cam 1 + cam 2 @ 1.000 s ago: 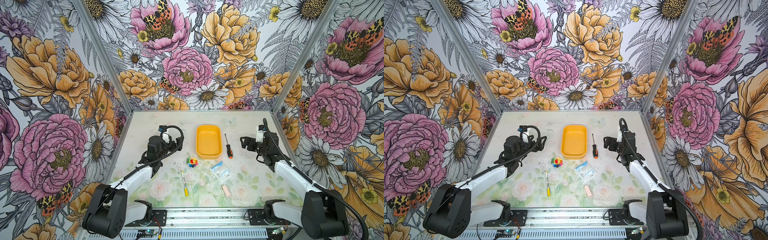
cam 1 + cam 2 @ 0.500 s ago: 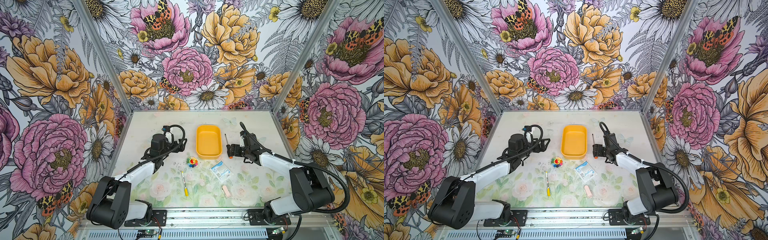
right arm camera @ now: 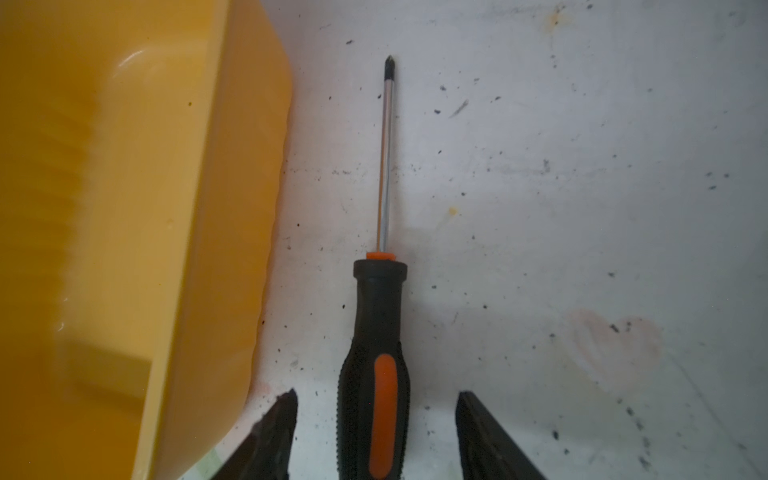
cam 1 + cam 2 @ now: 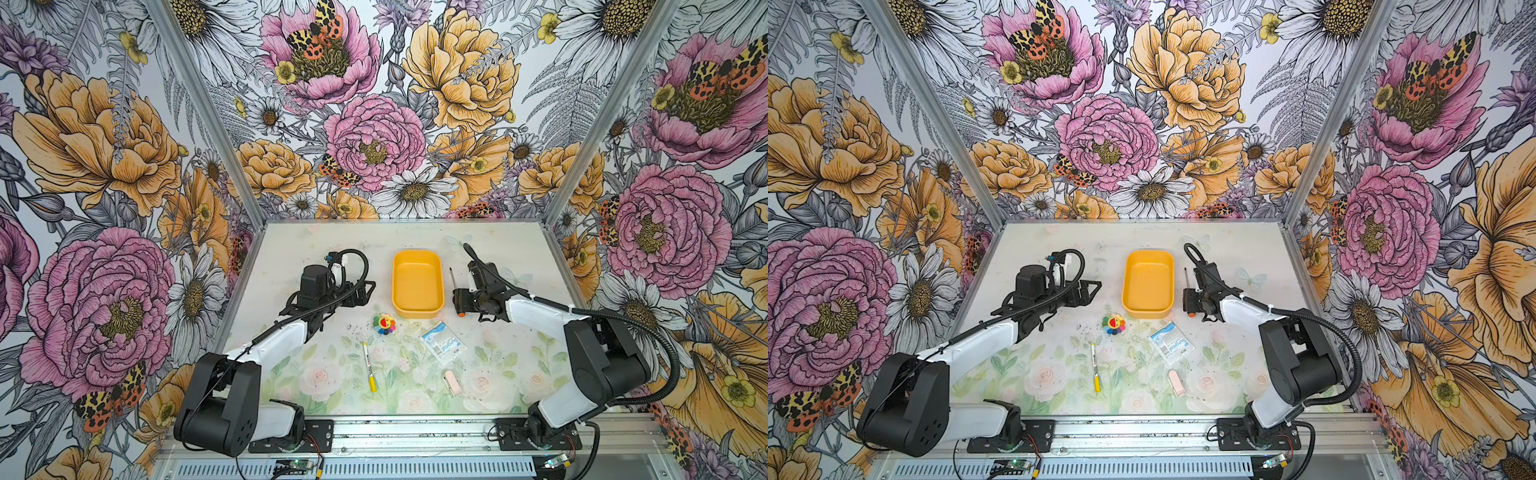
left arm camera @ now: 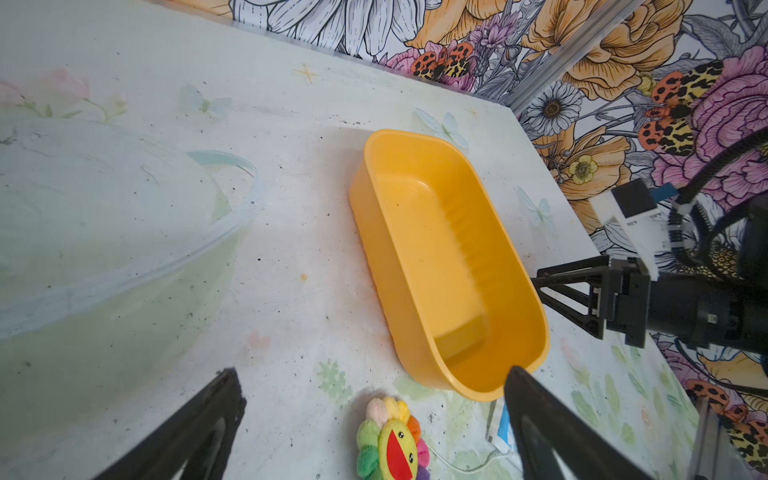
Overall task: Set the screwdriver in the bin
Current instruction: 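Move the right gripper forward over the black-and-orange screwdriver beside the bin, then close the right gripper on the screwdriver handle and lift it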
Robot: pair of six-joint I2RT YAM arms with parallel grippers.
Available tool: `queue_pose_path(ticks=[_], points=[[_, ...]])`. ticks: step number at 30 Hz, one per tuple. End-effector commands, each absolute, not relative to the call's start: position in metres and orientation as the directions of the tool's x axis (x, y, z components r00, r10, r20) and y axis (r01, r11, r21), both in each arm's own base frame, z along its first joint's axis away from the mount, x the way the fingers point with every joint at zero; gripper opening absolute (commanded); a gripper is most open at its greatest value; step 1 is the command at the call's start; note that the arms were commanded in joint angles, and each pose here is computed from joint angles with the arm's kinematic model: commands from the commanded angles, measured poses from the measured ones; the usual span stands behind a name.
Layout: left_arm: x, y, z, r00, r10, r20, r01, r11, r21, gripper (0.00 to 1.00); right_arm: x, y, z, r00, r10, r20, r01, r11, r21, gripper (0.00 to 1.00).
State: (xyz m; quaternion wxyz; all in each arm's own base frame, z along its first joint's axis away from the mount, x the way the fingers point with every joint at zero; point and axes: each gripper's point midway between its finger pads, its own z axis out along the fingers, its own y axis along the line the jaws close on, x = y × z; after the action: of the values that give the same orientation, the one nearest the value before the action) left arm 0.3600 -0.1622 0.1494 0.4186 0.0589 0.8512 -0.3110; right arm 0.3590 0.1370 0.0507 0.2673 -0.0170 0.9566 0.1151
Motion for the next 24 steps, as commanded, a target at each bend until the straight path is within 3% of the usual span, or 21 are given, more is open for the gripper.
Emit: queue_pose_path(ticks=[1, 17, 21, 24], points=[[0.358, -0.169, 0.147, -0.678, -0.151, -0.719, 0.374, 0.772, -0.514, 0.99, 0.365, 0.138, 0.051, -0.857, 0.004, -0.515, -0.101, 0.979, 0.174, 0.59], [0.354, -0.164, 0.144, -0.676, -0.166, -0.718, 0.348, 0.787, -0.510, 0.99, 0.365, 0.145, 0.027, -0.898, -0.024, -0.439, -0.093, 0.986, 0.137, 0.45], [0.353, -0.165, 0.143, -0.679, -0.163, -0.715, 0.349, 0.786, -0.510, 0.99, 0.364, 0.145, 0.023, -0.906, -0.029, -0.422, -0.092, 0.987, 0.128, 0.34], [0.353, -0.165, 0.143, -0.679, -0.164, -0.716, 0.347, 0.787, -0.510, 0.99, 0.362, 0.144, 0.021, -0.911, -0.031, -0.410, -0.091, 0.988, 0.127, 0.14]])
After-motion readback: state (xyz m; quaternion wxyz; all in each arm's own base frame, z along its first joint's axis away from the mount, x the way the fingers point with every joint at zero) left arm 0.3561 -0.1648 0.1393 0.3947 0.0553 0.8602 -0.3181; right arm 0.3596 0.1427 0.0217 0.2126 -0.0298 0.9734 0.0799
